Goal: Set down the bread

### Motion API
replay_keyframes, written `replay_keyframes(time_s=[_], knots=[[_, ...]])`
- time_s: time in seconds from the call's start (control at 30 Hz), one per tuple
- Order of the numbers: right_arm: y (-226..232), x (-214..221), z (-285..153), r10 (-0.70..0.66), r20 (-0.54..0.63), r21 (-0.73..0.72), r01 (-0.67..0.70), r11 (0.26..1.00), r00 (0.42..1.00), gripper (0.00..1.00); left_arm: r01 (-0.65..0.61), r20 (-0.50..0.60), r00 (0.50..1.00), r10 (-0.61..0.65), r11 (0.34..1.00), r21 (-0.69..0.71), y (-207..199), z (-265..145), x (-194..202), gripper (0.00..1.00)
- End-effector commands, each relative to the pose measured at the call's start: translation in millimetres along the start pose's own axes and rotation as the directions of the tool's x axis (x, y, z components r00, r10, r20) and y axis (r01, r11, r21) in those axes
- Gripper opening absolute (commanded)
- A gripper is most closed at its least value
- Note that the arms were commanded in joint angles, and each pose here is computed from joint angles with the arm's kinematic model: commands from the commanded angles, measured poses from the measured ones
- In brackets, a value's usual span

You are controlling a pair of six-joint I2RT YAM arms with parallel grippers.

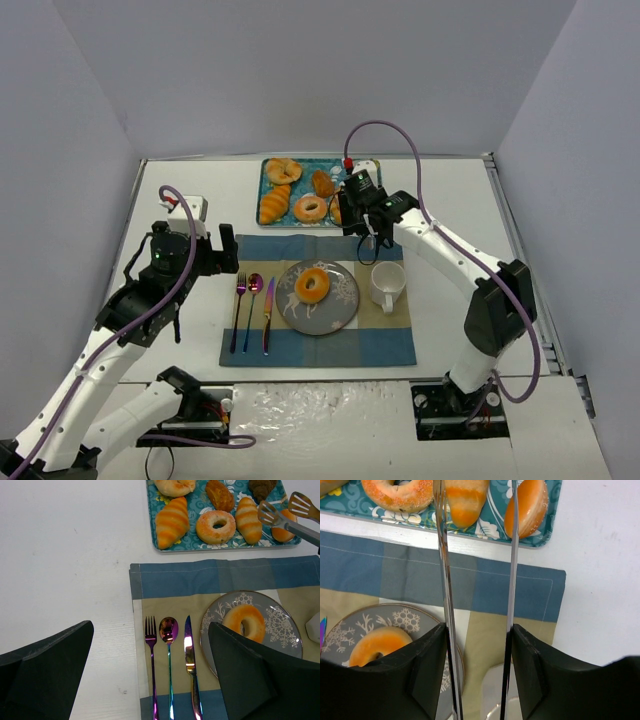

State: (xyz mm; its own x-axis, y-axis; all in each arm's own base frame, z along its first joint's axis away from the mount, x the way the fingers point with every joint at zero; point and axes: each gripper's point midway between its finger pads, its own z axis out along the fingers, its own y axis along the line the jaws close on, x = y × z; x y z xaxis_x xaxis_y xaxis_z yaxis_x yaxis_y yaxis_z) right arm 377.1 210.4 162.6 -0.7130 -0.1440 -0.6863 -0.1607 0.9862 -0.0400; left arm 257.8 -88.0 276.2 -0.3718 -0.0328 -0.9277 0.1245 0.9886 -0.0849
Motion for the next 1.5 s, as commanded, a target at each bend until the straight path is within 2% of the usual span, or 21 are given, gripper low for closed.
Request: replay_keyframes(time_s=[0.0,0.4,1.47], knots=[[11,-46,3,0.027,0.094,-0.069,-0.021,0.997,0.995,0.47,0.008,0.072,0.997,-0.009,1.000,0.007,-3,-3,-23,0.97],[10,-33,37,0.013,0.030,-0.046,-0.011,0.999,0.999,0.45,0.008,0.074,0.997,-0.009,1.000,0.010,-3,-4,-23,0.97],[2,-3,66,0.015,-0.045,-0.019,-0.016,1.000,0.999,0.44,0.007,0.067,0.998,-0.008,1.000,0.010,-4,-2,-22,0.97]])
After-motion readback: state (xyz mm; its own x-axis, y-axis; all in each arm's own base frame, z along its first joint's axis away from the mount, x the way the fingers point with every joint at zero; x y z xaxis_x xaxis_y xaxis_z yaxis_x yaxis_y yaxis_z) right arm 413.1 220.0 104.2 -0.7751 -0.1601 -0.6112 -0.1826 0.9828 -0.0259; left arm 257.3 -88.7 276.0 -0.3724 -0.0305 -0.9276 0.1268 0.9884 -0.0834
